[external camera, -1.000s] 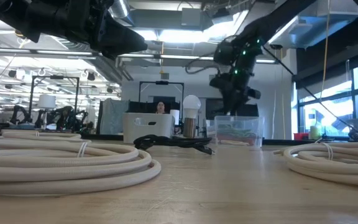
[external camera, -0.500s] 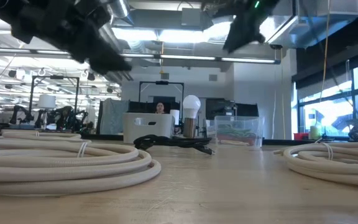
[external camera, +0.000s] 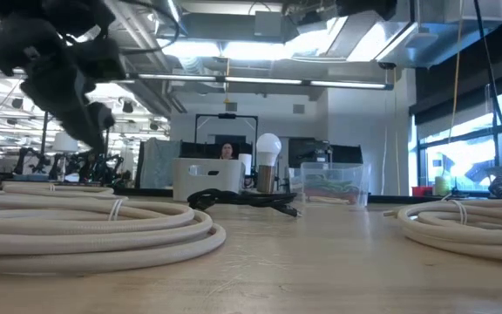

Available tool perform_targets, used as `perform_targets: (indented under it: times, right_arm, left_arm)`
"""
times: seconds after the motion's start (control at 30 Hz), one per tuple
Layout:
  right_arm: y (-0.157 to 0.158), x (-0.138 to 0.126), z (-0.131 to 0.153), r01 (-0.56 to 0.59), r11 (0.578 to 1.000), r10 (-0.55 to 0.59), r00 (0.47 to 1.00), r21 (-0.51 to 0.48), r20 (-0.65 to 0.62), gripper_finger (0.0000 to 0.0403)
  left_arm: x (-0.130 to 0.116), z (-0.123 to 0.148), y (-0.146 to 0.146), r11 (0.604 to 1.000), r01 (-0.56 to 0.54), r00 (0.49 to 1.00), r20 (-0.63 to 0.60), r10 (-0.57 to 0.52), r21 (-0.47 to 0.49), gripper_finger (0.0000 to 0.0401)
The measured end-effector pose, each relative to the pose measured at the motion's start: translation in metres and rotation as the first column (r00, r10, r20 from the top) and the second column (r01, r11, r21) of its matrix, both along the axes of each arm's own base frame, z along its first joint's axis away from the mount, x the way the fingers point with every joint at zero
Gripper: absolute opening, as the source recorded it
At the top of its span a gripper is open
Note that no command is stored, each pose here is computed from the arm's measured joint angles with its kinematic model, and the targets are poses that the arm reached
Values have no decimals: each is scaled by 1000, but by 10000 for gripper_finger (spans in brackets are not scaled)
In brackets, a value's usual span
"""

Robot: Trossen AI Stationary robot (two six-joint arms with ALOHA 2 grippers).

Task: Pick & Place USB Port
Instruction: Put the top light brown HDMI cable into the gray bin

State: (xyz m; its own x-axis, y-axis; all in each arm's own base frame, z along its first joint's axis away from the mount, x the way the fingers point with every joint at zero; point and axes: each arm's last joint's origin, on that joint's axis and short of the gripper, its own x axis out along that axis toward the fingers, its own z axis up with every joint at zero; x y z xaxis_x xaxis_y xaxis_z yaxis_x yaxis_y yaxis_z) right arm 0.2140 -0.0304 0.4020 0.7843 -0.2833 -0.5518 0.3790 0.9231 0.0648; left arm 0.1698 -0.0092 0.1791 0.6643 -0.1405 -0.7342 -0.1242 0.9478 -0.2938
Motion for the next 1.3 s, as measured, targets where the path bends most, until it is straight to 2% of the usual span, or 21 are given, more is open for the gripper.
perform_targets:
  times: [0.13, 0.33, 0.47, 0.57, 0.67, 1.07, 1.3]
  right_arm:
    - [5, 2, -1, -14, 1000, 14, 1000, -7, -7, 133]
    - [6, 3, -4, 31, 998, -33, 999, -45, -35, 133]
    - [6, 3, -4, 34, 999, -35, 999, -41, -40, 133]
    - [6, 3, -4, 33, 998, -35, 999, -44, -41, 133]
    - [6, 3, -4, 31, 998, -33, 999, -46, -41, 133]
    - [9, 2, -5, 14, 999, -17, 998, -43, -58, 133]
    - [10, 2, -6, 8, 999, -11, 998, -43, -58, 133]
  left_arm:
    - [-2, 10, 0, 999, -33, 994, -105, 32, -2, 197]
    - [4, 30, -1, 994, -38, 989, -140, 53, 107, 187]
    - [3, 21, -2, 993, -35, 964, -258, 64, 115, 185]
    - [1, 9, -1, 990, -80, 910, -396, 121, 118, 185]
    - [4, -1, -1, 988, -90, 873, -467, 138, 123, 185]
    - [21, -30, -4, 992, -57, 806, -581, 110, 109, 185]
    - [25, -27, -6, 1000, -30, 825, -565, 27, 4, 184]
